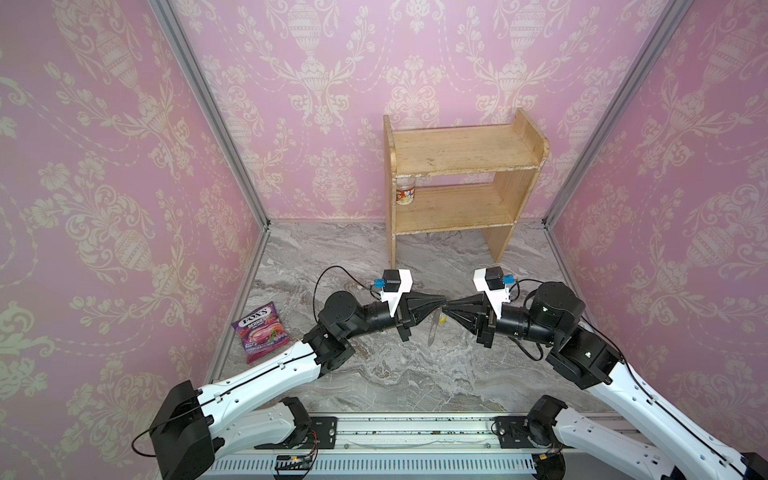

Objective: Put the keys on the keyring

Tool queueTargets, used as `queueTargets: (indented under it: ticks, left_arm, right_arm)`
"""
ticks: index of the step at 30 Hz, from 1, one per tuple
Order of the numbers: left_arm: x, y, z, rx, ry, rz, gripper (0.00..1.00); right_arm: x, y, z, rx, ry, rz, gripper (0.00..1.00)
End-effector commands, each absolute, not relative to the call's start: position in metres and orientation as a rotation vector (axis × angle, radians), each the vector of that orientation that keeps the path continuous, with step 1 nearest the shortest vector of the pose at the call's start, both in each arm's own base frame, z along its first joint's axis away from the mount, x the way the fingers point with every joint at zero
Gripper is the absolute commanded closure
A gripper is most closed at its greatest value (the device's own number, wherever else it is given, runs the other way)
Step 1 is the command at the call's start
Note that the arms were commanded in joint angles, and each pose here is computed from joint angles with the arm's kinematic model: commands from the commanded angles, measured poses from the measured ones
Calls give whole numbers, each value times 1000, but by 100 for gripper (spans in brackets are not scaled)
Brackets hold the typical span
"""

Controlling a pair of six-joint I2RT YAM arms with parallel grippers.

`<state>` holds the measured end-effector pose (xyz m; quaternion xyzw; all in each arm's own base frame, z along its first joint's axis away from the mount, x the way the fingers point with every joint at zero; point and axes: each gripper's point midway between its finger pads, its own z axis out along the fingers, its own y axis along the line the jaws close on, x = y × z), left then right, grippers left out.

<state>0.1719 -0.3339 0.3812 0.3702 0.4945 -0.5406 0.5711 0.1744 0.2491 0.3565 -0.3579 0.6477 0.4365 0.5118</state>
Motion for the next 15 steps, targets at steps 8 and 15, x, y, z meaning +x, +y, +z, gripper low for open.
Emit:
queueTargets:
  ticks: [8,15]
  left_arm:
    - [161,-329,394,872,1097,-1310,100]
    - [161,-331,390,878,1114,-1313,100]
  right_arm:
    - [169,249,366,-855,1511,1093,96]
    - [169,249,366,-861,1516,1086,100]
